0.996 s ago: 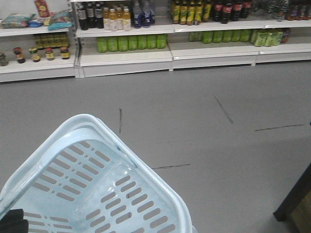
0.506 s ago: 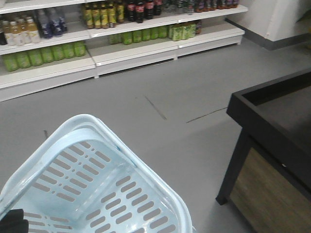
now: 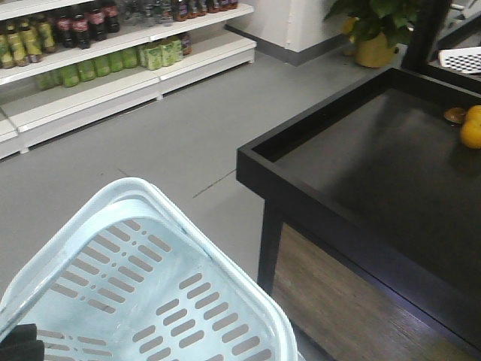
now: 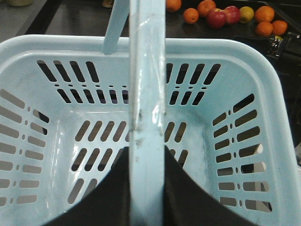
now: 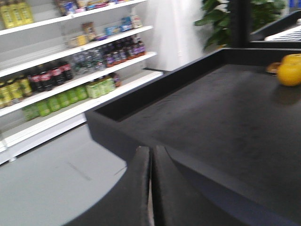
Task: Pick three apples into basket with both arms
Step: 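Drive the base around carrying the basket in the left gripper, then approach the table with red apples and oranges, basket held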
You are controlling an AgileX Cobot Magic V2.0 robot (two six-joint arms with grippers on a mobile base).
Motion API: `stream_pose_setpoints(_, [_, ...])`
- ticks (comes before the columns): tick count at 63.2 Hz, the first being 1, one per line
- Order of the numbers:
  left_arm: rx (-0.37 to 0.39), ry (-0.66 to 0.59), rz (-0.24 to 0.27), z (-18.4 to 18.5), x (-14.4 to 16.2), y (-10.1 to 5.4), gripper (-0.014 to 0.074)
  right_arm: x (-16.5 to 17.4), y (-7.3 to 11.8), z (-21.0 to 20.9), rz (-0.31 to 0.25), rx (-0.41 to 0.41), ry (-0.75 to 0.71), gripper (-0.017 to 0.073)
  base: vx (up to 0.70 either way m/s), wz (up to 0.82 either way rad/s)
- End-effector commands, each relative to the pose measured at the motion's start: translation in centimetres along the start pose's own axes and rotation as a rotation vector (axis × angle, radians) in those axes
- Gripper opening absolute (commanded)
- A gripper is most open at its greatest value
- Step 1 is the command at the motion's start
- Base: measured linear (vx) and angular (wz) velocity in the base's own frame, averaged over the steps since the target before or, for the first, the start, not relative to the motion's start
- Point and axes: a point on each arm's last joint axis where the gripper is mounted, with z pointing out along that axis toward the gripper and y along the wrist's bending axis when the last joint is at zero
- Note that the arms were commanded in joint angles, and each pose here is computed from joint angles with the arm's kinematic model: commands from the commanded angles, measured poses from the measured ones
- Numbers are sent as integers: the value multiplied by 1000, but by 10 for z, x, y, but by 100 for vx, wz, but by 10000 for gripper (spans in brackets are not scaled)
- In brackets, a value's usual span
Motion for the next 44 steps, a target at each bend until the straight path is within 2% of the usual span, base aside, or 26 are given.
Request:
stream_pose_setpoints(1, [4, -103, -32, -4, -15, -2, -8, -3, 1, 0, -14, -14, -70, -4, 11, -61])
stream_pose_setpoints(44, [4, -103, -32, -4, -15, -2, -8, -3, 1, 0, -14, -14, -70, -4, 4, -61])
